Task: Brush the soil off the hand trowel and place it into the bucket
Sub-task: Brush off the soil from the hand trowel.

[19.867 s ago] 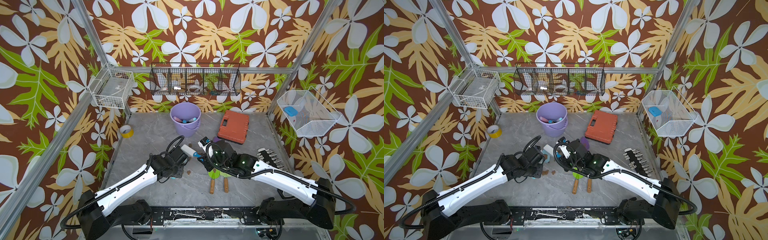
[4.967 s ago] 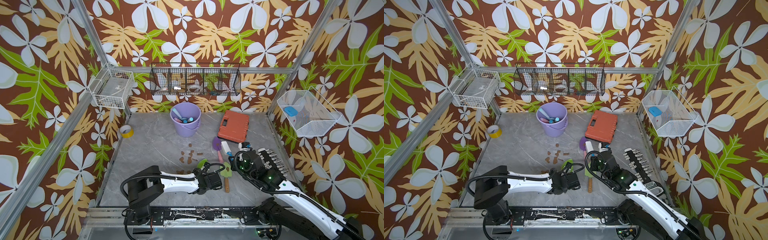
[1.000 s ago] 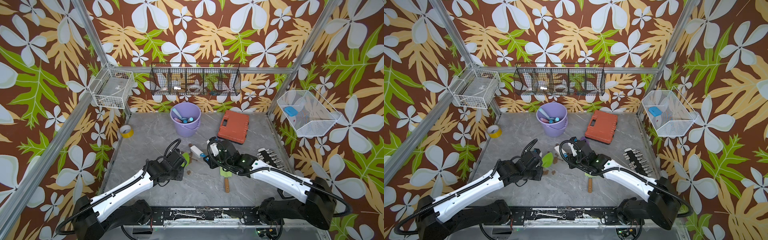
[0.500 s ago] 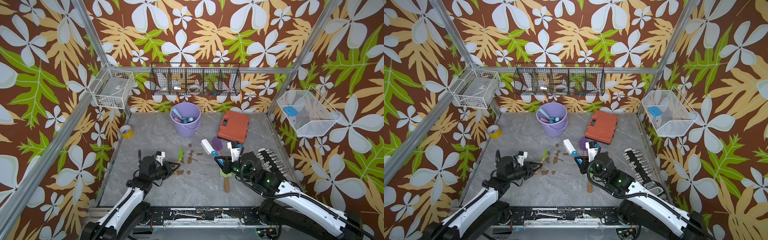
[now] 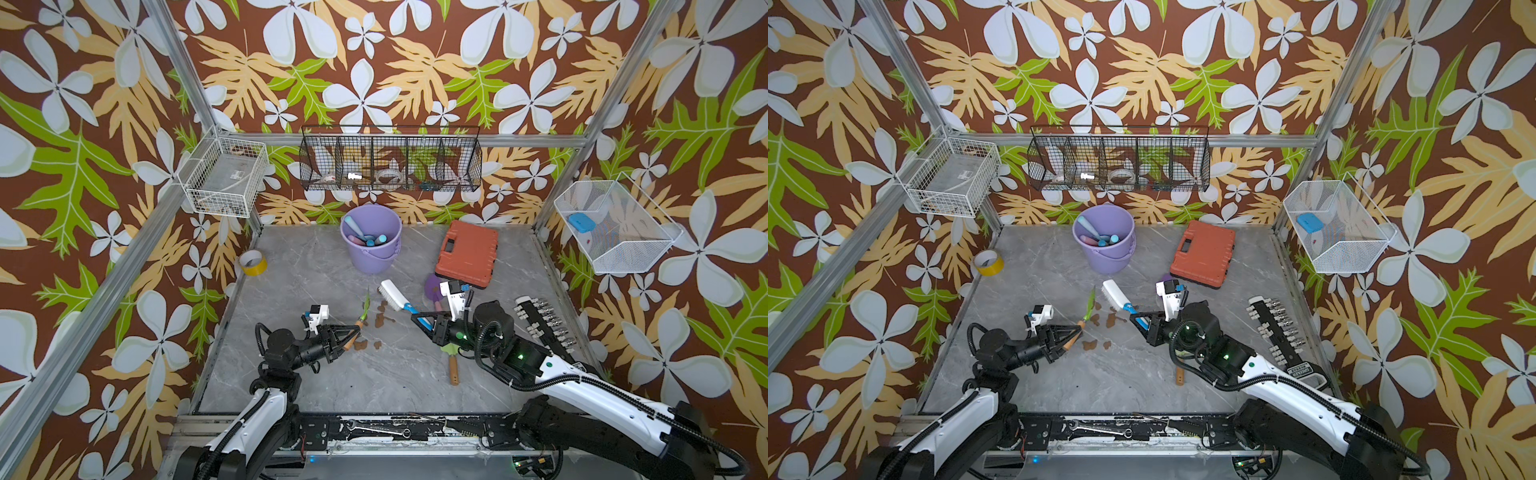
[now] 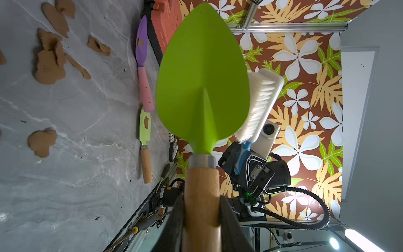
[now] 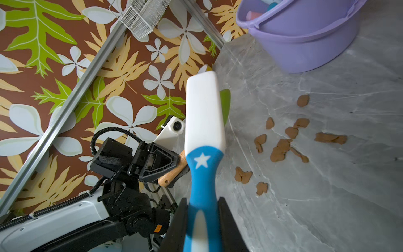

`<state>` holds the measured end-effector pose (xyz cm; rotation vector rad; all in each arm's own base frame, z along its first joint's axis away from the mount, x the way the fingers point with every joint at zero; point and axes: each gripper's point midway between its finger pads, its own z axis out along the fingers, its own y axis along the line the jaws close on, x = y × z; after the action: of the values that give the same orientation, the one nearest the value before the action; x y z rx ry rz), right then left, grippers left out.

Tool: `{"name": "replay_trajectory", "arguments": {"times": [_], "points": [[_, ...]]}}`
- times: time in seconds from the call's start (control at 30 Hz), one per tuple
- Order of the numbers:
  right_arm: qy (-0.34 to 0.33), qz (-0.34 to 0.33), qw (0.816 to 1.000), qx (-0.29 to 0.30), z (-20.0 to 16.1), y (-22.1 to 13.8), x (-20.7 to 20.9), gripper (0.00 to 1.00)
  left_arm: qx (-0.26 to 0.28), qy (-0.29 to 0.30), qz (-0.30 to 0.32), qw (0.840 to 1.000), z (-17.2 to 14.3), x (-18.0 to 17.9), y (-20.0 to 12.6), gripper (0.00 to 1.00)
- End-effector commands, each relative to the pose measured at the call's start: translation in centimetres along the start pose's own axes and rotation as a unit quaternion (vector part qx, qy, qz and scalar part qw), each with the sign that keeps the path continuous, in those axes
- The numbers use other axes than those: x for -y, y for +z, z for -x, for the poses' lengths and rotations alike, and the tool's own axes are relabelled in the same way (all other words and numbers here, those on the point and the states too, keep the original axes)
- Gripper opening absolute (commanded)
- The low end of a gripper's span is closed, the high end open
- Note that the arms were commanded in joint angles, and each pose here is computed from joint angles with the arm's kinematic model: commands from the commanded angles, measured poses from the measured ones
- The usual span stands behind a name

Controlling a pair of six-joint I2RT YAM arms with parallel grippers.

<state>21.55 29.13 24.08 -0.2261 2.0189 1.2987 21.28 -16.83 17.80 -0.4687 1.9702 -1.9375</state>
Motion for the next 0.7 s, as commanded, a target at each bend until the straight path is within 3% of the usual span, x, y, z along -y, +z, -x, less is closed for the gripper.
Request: {"name": "replay_trajectory", "arguments": {"times": [0.0,0.13,0.4,0.47,0.67], "points": [[-0.005,0.042,0.999,0.003,0.2,0.9,-2.1,0.00,-0.008,0.020,-0.021,1.000,-0.2,1.4,0.0,0.00],[-0.001,0.039,0.999,-0.020,-1.6,2.5,-1.6,0.00,-0.007,0.023,-0.022,0.999,-0.2,1.6,0.0,0.00],[0.004,-0.032,0.999,-0.040,-4.6,2.8,3.3,0.00,-0.009,0.025,-0.025,0.999,-0.2,1.9,0.0,0.00],[0.008,-0.045,0.998,-0.034,-4.3,2.4,4.1,0.00,-0.010,0.024,-0.025,0.999,-0.1,1.9,0.1,0.00],[-0.023,-0.023,0.999,0.024,-0.6,0.2,1.2,0.00,-0.010,0.021,-0.015,1.000,-0.1,1.1,0.1,0.00]]}}
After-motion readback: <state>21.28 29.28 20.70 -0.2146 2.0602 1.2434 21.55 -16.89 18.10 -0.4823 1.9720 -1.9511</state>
